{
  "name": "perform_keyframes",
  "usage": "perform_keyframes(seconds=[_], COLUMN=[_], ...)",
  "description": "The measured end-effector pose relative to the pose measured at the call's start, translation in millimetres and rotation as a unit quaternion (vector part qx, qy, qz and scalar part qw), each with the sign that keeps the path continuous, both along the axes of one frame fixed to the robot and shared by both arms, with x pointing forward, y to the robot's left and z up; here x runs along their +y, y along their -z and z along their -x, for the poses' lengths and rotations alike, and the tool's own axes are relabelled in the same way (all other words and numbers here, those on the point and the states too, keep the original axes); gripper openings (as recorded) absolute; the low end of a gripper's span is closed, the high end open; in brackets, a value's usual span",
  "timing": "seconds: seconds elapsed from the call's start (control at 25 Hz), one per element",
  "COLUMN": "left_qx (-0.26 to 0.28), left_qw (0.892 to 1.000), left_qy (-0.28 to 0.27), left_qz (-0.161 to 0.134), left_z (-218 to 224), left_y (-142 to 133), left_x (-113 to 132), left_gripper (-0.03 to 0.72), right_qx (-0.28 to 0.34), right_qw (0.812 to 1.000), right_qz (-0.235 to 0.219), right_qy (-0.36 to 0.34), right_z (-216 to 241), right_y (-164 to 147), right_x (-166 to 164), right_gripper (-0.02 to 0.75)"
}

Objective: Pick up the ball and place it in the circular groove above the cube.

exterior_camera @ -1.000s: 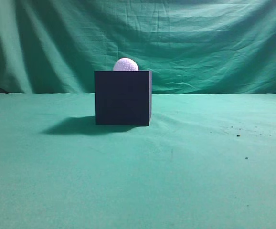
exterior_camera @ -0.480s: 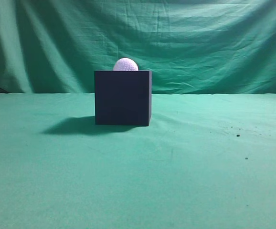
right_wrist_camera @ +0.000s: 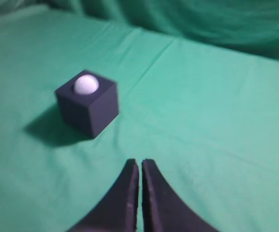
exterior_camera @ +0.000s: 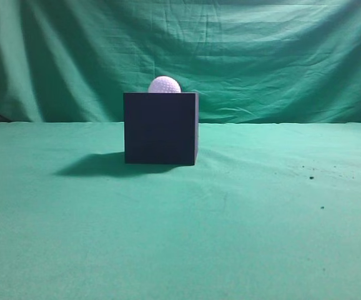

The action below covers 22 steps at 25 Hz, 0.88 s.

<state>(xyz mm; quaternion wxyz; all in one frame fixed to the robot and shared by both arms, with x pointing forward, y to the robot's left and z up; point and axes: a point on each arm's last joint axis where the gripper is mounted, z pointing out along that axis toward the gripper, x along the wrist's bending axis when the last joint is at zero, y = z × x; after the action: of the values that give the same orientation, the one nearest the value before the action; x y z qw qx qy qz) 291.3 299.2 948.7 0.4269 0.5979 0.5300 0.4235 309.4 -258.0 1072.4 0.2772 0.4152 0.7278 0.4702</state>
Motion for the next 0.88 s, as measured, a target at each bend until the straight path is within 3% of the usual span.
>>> perform_keyframes(seconds=[0.28, 0.6, 0.88], left_qx=[0.0, 0.0, 0.0], left_qw=[1.0, 1.0, 1.0], left_qy=[0.0, 0.0, 0.0], left_qz=[0.0, 0.0, 0.0], left_z=[0, 0, 0], left_y=[0, 0, 0], left_x=[0, 0, 0], left_gripper=[0.0, 0.0, 0.0], right_qx=[-0.084, -0.041, -0.033], right_qw=[0.988, 0.975, 0.975], right_qz=[-0.043, -0.08, -0.077], right_qy=[0.119, 0.204, 0.208], right_z=[18, 19, 19], right_y=[60, 120, 126], right_x=[-26, -32, -32], right_gripper=[0.0, 0.0, 0.0])
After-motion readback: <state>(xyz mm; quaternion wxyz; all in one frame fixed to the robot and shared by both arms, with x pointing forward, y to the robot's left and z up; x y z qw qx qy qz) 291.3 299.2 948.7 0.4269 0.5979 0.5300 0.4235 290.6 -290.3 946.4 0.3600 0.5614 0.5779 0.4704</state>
